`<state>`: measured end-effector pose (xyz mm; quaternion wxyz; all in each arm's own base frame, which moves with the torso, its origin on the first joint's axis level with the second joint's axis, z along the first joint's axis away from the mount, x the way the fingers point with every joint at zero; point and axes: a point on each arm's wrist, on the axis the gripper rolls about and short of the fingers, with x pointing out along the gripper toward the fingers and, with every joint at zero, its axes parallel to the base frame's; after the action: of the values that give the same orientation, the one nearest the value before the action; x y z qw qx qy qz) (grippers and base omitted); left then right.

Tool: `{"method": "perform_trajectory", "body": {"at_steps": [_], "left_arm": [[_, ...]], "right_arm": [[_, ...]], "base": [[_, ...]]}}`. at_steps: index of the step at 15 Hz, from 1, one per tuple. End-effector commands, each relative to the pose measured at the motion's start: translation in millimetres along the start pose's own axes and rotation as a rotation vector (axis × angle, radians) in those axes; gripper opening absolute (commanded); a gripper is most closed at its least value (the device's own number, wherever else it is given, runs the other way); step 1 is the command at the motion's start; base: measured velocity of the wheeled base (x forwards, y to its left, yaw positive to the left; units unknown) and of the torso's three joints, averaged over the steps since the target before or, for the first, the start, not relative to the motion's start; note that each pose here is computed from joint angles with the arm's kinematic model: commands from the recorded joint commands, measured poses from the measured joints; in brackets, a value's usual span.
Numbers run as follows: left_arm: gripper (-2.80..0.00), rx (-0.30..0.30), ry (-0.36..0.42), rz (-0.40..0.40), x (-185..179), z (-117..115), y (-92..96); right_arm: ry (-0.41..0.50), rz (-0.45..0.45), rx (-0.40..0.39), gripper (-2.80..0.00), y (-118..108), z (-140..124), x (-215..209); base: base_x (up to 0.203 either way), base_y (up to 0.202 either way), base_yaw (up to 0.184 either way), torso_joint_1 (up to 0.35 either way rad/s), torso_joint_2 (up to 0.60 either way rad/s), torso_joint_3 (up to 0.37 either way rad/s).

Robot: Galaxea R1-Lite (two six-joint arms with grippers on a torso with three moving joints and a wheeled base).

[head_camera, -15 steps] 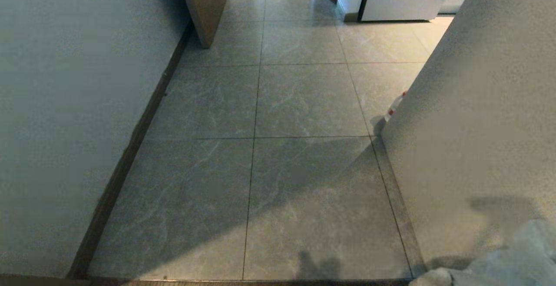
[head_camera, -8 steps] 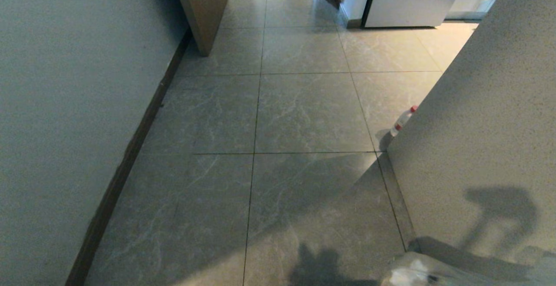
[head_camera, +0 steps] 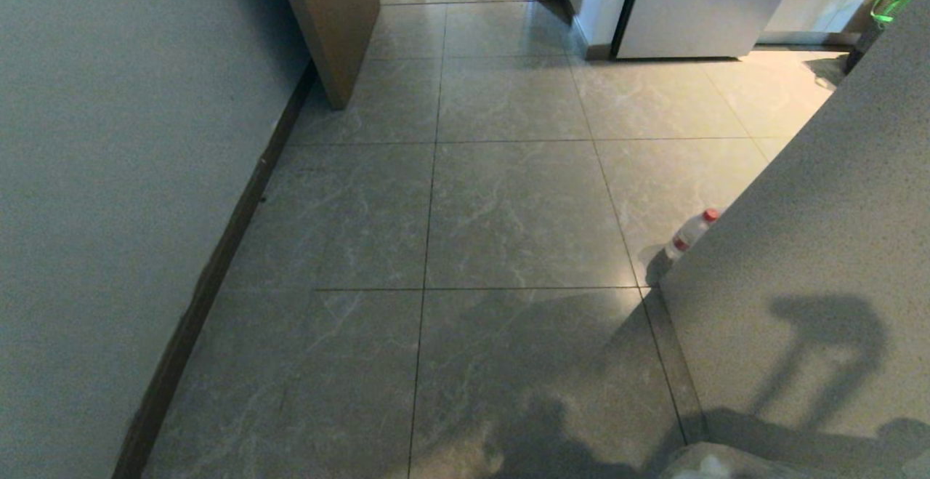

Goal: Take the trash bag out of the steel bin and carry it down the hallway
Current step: Put the trash bag at the door

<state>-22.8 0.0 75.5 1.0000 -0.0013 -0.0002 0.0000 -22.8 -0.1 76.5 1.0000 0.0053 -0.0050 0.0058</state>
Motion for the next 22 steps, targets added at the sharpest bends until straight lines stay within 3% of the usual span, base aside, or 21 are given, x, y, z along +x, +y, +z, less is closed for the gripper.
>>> {"method": "perform_trajectory", "body": {"at_steps": [1,22], "left_arm": [[-2.80,0.000,-0.001,0.000,0.0,0.1,0.0],[-2.80,0.000,-0.001,0.000,0.0,0.1,0.0]], "right_arm": [[0.002,0.001,0.000,-2.80,0.0,-0.3,0.2],[0.002,0.001,0.000,-2.80,0.0,-0.3,0.2]], "base": [[0.190,0.000,0.002,0.002,0.01,-0.002],[0.191,0.000,0.000,0.002,0.00,0.002]]}}
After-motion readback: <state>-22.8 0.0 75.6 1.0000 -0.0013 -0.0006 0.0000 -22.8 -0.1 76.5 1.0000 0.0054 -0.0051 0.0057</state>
